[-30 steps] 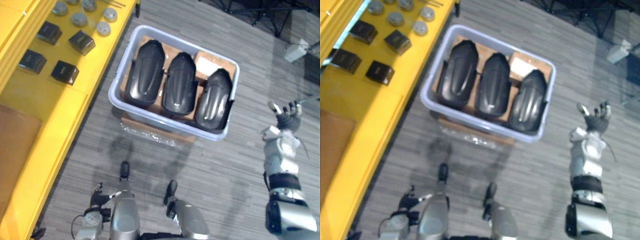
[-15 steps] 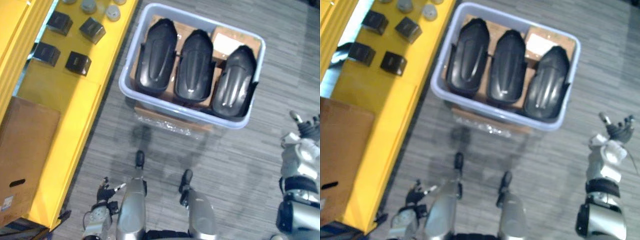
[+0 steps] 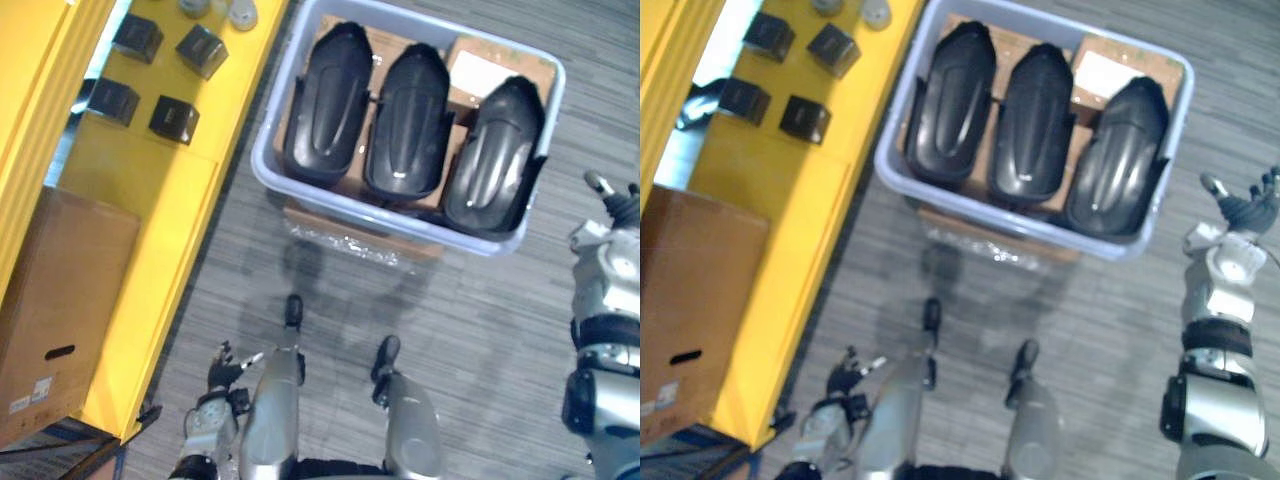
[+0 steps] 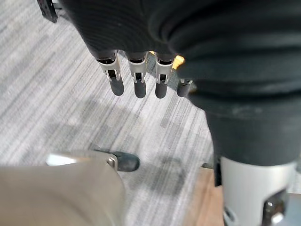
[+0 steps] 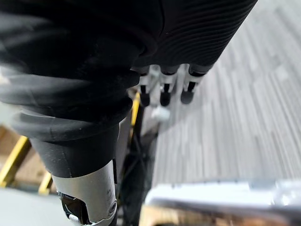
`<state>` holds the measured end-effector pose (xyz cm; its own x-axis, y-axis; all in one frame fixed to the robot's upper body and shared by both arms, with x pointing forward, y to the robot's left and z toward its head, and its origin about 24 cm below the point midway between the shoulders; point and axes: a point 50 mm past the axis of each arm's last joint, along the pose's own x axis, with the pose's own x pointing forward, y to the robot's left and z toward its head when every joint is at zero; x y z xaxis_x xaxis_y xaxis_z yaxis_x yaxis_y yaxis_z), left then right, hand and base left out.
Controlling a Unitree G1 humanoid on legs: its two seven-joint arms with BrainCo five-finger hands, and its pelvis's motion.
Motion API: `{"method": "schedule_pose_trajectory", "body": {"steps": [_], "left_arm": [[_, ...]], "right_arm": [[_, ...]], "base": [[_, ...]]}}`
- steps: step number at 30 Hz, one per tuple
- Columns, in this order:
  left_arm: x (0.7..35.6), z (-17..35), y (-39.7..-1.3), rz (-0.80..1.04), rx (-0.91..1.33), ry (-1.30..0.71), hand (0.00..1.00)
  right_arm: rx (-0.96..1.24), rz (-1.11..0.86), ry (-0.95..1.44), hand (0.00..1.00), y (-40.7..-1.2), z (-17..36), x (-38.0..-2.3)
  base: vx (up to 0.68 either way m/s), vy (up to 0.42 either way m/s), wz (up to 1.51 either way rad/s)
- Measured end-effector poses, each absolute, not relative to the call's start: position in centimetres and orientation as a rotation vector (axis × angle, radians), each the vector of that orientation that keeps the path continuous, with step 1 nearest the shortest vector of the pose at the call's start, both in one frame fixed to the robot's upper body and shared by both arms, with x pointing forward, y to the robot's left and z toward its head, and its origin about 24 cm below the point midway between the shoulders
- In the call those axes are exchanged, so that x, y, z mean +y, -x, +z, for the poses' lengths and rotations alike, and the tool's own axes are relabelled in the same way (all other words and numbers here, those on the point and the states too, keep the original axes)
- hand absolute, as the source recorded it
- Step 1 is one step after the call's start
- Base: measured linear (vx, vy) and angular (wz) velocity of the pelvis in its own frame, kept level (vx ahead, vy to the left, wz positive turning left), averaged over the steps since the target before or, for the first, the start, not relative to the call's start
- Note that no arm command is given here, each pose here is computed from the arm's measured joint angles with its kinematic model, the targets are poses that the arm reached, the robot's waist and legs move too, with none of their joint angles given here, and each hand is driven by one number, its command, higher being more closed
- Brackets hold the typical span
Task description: Walk over and take plastic housings, then place them on the shelf
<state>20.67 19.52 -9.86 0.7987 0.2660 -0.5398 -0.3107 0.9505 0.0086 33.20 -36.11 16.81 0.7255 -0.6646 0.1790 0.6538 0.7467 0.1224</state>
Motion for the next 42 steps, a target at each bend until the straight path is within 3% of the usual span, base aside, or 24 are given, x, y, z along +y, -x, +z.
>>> {"method": "schedule_pose_trajectory", "body": {"steps": [10,33,34,42], "left_arm": [[18.5,-9.7,-21.0,0.31,0.55,0.146,0.0],[17.0,-9.8,-21.1,0.35,0.527,0.298,0.0],[16.9,-9.8,-21.1,0.35,0.527,0.299,0.0],[16.7,-9.7,-21.1,0.351,0.513,0.304,0.0]], "right_arm": [[-0.13,-0.571,0.025,0.0,-34.7,16.7,-34.3],[0.023,-0.659,0.025,0.0,-35.8,16.9,-33.8],[0.033,-0.662,0.023,1.0,-35.9,17.0,-33.8],[0.064,-0.716,0.084,1.0,-35.6,17.6,-34.9]], "base": [[0.01,-0.004,0.02],[0.0,-0.001,0.01],[0.0,0.0,0.0],[0.0,-0.004,0.01]]}}
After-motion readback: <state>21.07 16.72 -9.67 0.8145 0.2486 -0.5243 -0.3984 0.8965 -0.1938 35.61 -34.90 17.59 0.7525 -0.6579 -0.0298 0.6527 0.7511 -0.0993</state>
